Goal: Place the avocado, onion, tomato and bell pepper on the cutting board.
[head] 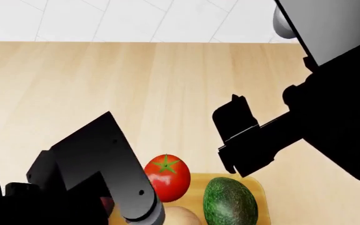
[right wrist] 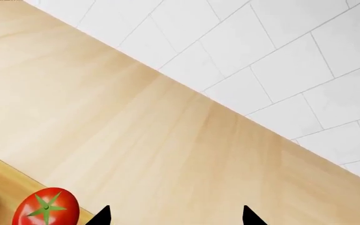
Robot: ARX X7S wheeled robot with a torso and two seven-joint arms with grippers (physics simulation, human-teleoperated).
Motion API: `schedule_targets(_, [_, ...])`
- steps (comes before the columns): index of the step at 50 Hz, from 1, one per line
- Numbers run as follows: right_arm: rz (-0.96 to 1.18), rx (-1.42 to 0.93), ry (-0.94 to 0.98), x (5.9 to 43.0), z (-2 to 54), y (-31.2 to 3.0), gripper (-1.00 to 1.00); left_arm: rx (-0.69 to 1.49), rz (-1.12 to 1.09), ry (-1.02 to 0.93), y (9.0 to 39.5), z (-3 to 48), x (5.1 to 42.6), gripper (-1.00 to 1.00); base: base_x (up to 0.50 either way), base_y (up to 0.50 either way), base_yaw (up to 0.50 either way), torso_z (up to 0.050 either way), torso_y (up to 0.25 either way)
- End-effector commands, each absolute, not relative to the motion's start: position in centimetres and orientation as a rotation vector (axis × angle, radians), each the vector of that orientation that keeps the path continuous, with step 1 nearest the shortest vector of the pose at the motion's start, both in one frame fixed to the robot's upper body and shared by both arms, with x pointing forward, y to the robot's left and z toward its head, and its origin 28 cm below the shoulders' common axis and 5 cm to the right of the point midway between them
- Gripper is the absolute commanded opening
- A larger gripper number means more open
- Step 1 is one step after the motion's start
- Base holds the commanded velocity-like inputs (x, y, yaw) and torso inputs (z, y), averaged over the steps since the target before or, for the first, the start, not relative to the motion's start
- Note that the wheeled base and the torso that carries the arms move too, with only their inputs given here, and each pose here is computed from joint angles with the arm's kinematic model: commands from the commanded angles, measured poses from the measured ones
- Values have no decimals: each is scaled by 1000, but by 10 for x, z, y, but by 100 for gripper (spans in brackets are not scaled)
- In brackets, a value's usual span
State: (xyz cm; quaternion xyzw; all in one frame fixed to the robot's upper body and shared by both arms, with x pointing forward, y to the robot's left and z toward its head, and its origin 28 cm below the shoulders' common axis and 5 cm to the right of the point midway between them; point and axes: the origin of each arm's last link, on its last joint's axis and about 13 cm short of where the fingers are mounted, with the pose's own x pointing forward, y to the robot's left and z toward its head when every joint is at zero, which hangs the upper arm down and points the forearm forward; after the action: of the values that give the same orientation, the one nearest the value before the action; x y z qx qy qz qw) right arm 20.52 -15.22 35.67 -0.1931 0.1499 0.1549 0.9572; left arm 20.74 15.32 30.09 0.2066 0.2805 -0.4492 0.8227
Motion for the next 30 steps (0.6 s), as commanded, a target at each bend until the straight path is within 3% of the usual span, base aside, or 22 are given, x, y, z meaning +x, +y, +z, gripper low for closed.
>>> schedule_targets(1, [311, -396, 295, 202, 362, -151, 100, 458, -946, 539, 171, 319, 182, 100, 0, 0, 0, 0, 0])
schedule_targets(16, [324, -405, 277, 196, 363, -146, 100, 375, -824, 312, 209, 364, 171, 100, 0, 0, 0, 0, 0])
schedule_targets(30, [307, -402, 212, 179, 365, -147, 100, 320, -650, 160, 237, 363, 163, 100, 0, 0, 0, 0, 0])
